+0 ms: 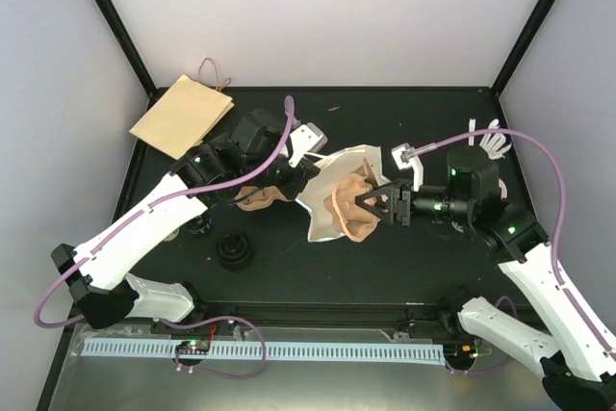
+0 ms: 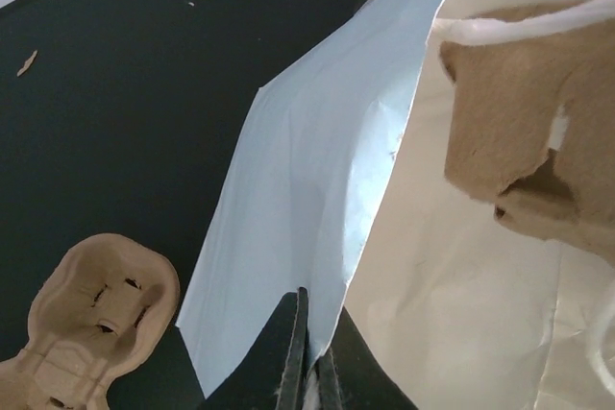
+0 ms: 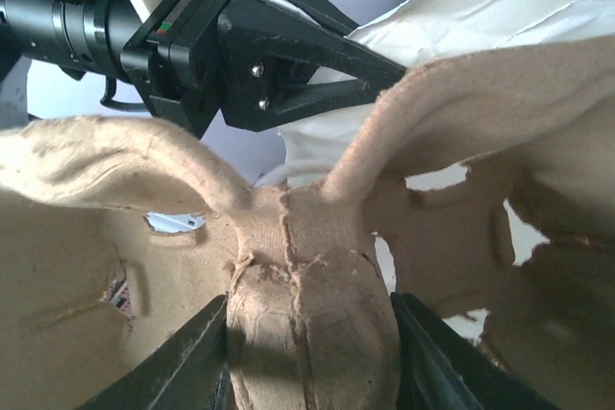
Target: Pack the takeout coffee
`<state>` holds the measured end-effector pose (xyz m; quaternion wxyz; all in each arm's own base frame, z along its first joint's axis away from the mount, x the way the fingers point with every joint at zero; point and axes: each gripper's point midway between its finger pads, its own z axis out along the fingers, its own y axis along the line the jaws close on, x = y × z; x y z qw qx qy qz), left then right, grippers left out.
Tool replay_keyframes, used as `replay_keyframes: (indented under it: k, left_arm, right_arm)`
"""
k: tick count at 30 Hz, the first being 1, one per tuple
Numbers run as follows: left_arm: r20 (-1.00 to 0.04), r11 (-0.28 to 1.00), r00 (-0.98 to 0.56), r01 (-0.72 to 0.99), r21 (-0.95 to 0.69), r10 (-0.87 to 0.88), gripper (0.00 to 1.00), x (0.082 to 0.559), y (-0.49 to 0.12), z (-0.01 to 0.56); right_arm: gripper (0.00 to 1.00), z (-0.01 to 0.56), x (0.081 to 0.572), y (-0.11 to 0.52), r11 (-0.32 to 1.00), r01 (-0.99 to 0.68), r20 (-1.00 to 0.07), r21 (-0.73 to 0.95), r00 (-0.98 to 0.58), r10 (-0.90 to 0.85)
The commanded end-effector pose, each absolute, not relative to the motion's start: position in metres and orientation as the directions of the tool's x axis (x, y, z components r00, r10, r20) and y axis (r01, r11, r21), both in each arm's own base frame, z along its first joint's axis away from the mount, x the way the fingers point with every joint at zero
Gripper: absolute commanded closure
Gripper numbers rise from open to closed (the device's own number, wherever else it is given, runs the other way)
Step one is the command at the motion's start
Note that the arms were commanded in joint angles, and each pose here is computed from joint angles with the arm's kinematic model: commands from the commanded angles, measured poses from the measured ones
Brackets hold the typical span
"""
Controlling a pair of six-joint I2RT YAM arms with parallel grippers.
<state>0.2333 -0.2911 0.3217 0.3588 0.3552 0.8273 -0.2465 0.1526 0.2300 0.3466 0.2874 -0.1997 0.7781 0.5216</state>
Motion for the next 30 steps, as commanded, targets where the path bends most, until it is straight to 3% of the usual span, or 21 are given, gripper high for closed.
replay_keyframes:
  k: [1, 10, 20, 30]
  left_arm:
    - [-0.780, 0.602, -0.473, 0.783, -0.159, 0.410, 0.98, 0.228, -0.290, 0.330]
    - [-0.736, 0.526, -0.496, 0.821, -0.223, 0.462, 0.98, 0.214, -0.303, 0.317]
    - [-0.692, 0.479, -0.534, 0.825, -0.299, 0.486, 0.98, 0.204, -0.313, 0.310]
    - [-0.627, 0.514, -0.603, 0.784, -0.349, 0.493, 0.99, 0.208, -0.319, 0.300]
  right_arm:
    - [0.56, 0.342, 0.151, 0.217, 0.467, -0.641, -0.695, 0.609, -0.715, -0.075]
    - [0.56, 0.314, 0.177, 0.200, 0.647, -0.580, -0.686, 0.495, -0.718, -0.118]
    - [0.56, 0.312, 0.194, 0.199, 0.731, -0.548, -0.704, 0.406, -0.698, -0.132]
    - [0.54, 0.279, 0.196, 0.209, 0.819, -0.545, -0.686, 0.180, -0.666, -0.292]
